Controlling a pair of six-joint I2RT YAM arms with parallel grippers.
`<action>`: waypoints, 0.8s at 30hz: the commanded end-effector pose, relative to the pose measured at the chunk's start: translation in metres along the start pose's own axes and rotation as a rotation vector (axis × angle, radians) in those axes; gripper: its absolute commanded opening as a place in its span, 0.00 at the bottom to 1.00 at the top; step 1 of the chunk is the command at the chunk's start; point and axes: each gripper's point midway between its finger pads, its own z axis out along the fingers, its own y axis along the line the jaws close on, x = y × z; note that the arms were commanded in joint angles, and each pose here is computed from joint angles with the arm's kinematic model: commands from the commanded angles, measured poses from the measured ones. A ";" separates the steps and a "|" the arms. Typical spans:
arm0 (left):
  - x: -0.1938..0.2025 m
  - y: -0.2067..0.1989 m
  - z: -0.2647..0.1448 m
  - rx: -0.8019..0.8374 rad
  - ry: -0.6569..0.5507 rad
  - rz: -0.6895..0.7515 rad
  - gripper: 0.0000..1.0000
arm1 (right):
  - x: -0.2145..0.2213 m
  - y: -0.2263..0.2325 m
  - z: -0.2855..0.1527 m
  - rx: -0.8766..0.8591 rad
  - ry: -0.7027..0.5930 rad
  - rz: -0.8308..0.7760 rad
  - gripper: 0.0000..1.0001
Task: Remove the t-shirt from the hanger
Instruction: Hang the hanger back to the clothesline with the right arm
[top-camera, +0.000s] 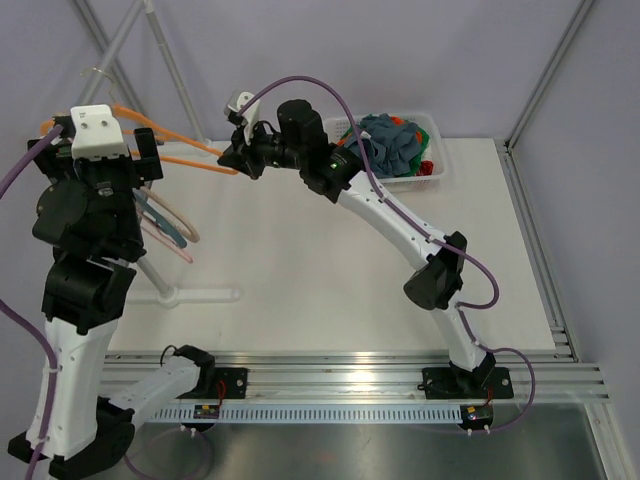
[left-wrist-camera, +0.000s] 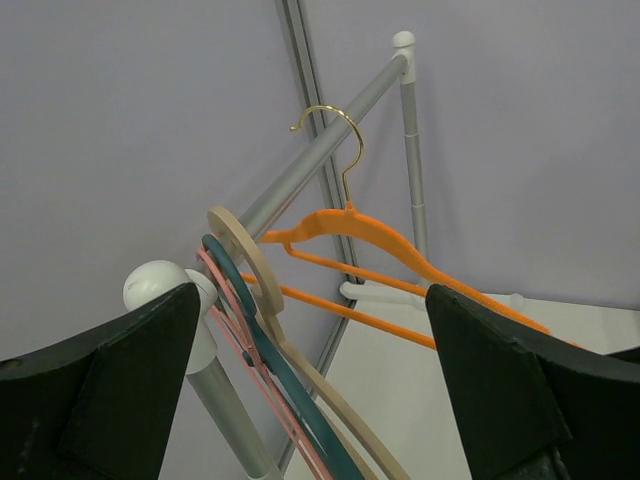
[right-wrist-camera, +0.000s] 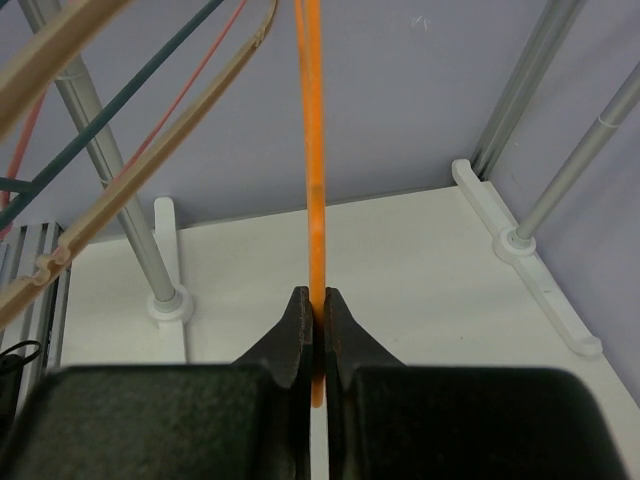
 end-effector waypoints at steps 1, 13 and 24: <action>-0.003 -0.002 0.013 0.049 -0.009 -0.076 0.99 | -0.036 0.001 -0.003 -0.022 -0.095 -0.052 0.00; 0.008 0.021 0.018 0.045 -0.001 -0.139 0.99 | -0.015 0.001 0.013 -0.058 -0.071 -0.037 0.00; -0.017 0.035 -0.010 0.032 -0.065 -0.138 0.99 | 0.002 0.003 0.020 -0.080 -0.042 -0.027 0.00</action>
